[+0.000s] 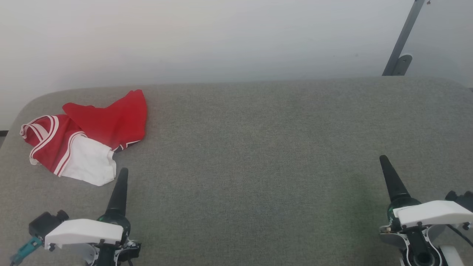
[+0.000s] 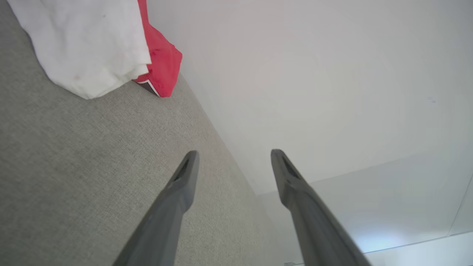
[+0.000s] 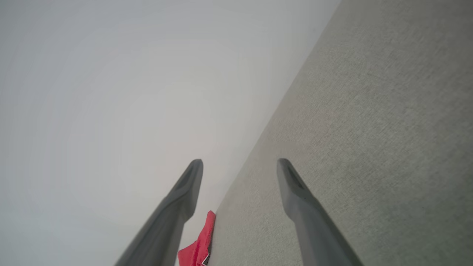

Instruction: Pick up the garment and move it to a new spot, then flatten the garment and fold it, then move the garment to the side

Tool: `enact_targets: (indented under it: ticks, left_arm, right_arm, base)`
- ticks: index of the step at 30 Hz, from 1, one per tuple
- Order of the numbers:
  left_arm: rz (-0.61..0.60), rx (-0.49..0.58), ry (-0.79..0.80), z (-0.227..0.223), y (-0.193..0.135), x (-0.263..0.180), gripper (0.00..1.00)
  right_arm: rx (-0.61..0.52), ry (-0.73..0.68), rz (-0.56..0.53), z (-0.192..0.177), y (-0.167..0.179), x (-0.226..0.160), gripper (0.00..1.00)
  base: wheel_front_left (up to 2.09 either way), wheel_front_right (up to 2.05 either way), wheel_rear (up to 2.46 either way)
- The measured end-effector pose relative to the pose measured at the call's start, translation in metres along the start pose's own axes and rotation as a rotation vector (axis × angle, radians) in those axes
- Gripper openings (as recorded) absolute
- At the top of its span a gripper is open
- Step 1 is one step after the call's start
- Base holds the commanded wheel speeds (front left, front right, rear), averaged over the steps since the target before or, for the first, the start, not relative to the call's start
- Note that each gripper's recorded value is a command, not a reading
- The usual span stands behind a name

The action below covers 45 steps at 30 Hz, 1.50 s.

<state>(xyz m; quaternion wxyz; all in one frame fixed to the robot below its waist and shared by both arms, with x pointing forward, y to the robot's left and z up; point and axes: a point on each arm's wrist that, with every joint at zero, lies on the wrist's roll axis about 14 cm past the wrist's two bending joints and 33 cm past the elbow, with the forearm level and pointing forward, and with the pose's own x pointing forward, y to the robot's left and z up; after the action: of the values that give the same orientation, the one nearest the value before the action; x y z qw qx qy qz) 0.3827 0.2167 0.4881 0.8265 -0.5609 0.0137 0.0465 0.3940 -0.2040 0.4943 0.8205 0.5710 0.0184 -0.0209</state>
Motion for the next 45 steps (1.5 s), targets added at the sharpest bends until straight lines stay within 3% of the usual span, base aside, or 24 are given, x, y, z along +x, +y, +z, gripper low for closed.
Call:
enact_targets:
  ticks: [9,23,45]
  left_arm:
    - [0.007,0.239,-0.011,0.003,-0.002,0.001,1.0]
    - [0.016,0.512,-0.009,0.002,-0.001,0.002,1.0]
    - [-0.013,0.83,-0.036,0.003,-0.009,0.003,1.0]
  right_arm:
    - [-0.241,-0.013,0.017,0.004,0.007,0.005,1.0]
    - [-0.557,-0.03,0.056,0.007,0.018,0.011,1.0]
    - [-0.861,-0.062,0.097,0.01,0.028,0.016,1.0]
  base:
    - [0.0,0.0,0.0]
    - [0.0,0.0,0.0]
    - [0.0,0.0,0.0]
